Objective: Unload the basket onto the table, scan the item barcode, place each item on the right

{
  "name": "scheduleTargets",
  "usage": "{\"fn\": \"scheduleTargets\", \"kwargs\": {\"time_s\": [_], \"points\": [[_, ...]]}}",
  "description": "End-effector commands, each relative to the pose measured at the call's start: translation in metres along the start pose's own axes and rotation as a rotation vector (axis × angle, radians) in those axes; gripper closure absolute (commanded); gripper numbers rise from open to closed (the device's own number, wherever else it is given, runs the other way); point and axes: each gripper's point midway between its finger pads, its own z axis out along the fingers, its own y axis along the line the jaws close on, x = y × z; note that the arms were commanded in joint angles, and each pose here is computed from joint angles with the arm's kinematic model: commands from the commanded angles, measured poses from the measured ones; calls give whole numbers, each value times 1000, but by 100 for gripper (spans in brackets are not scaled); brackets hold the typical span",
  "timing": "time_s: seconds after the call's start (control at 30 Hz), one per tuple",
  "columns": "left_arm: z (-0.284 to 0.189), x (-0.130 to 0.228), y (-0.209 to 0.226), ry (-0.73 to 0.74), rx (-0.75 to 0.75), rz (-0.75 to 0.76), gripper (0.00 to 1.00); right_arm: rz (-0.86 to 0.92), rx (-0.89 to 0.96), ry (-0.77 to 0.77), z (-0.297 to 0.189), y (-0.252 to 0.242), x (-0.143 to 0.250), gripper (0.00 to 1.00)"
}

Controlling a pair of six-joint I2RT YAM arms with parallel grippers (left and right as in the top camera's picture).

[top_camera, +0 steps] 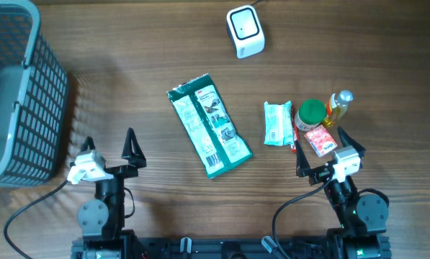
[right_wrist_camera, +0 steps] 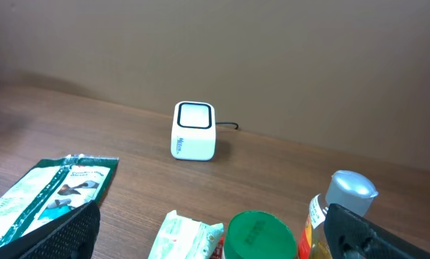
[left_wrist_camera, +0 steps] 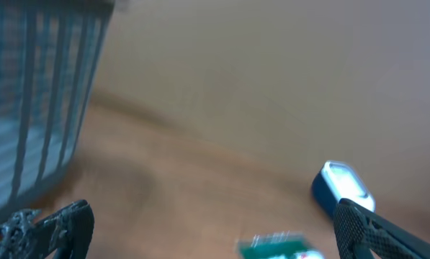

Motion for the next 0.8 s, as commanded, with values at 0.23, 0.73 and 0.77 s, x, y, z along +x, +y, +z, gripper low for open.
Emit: {"fn": "scheduleTargets", "kwargs": {"time_s": [0.23, 0.73, 0.77], "points": [[-2, 28, -2, 115, 28, 93, 0, 2, 15, -7, 0, -3, -1, 0], [-2, 31, -8, 129, 72, 158, 0, 3, 15, -7, 0, -3, -1, 0], [-2, 31, -8, 130, 72, 158, 0, 3, 15, -7, 0, -3, -1, 0]]}}
